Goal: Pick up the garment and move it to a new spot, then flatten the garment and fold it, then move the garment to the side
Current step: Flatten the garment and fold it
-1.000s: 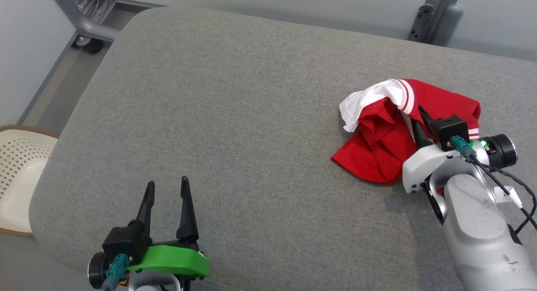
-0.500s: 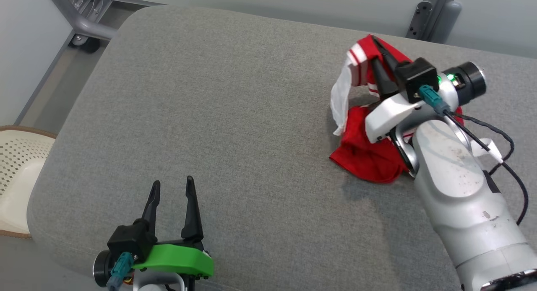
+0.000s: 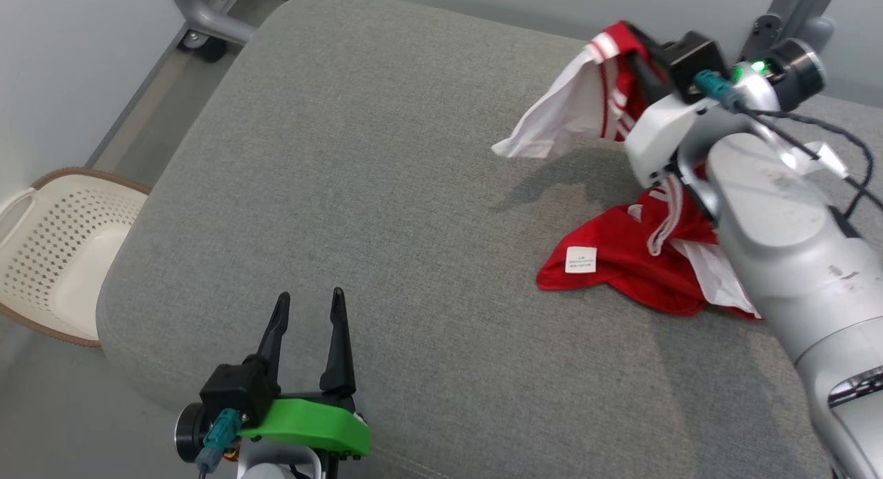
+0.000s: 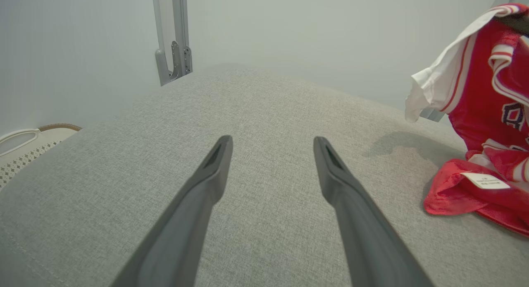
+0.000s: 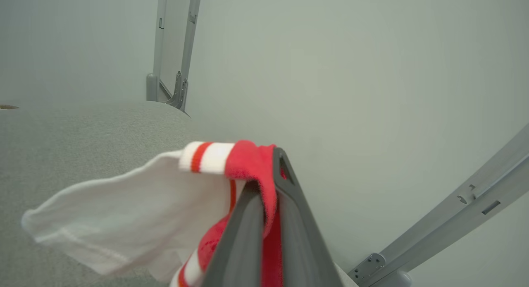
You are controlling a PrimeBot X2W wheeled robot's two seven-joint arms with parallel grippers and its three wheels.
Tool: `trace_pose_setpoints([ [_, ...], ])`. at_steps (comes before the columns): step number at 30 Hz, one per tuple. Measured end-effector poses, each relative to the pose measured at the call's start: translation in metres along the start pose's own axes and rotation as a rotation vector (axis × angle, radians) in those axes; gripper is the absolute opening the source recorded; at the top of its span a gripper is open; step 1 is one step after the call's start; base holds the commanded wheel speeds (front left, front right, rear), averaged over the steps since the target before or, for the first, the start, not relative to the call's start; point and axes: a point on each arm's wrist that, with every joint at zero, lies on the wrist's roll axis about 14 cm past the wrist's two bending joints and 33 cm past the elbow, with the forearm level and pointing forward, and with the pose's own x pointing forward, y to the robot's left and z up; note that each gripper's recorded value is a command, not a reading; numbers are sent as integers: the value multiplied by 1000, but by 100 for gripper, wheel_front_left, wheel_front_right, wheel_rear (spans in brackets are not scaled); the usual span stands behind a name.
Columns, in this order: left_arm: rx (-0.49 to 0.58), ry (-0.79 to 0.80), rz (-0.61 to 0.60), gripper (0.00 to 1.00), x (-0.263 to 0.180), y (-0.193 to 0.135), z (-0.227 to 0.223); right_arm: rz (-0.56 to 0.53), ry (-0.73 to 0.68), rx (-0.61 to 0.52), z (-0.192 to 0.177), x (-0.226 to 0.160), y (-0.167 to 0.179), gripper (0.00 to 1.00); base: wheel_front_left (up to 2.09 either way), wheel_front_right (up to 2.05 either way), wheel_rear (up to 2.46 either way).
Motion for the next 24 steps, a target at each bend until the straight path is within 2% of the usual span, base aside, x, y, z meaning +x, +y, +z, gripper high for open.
trace_pose_setpoints([
  [1, 1, 0, 8, 100, -1, 2, 0, -18, 23, -6, -6, 1, -10, 0, 0, 0, 0],
  [2, 6, 12, 67, 100, -7, 17, -2, -110, 193, -56, -58, -8, -67, 0, 0, 0, 0],
  [3, 5, 14, 67, 100, -6, 17, -3, -147, 240, -68, -73, -20, -86, 0, 0, 0, 0],
  [12, 3, 28, 10, 100, 4, -1, -8, -363, 387, -104, -110, -95, -178, 0, 0, 0, 0],
  [14, 6, 33, -3, 100, 7, -5, -10, -414, 436, -75, -123, -117, -191, 45, 0, 0, 0],
  [15, 9, 34, -12, 100, 8, -7, -11, -441, 459, -57, -130, -129, -196, 89, 0, 0, 0],
  [16, 10, 35, -19, 100, 10, -9, -11, -463, 472, -47, -135, -139, -201, 100, 0, 0, 0],
  [24, 23, 39, -76, 100, 21, -25, -14, -553, 529, -20, -151, -191, -213, 100, 0, 0, 0],
])
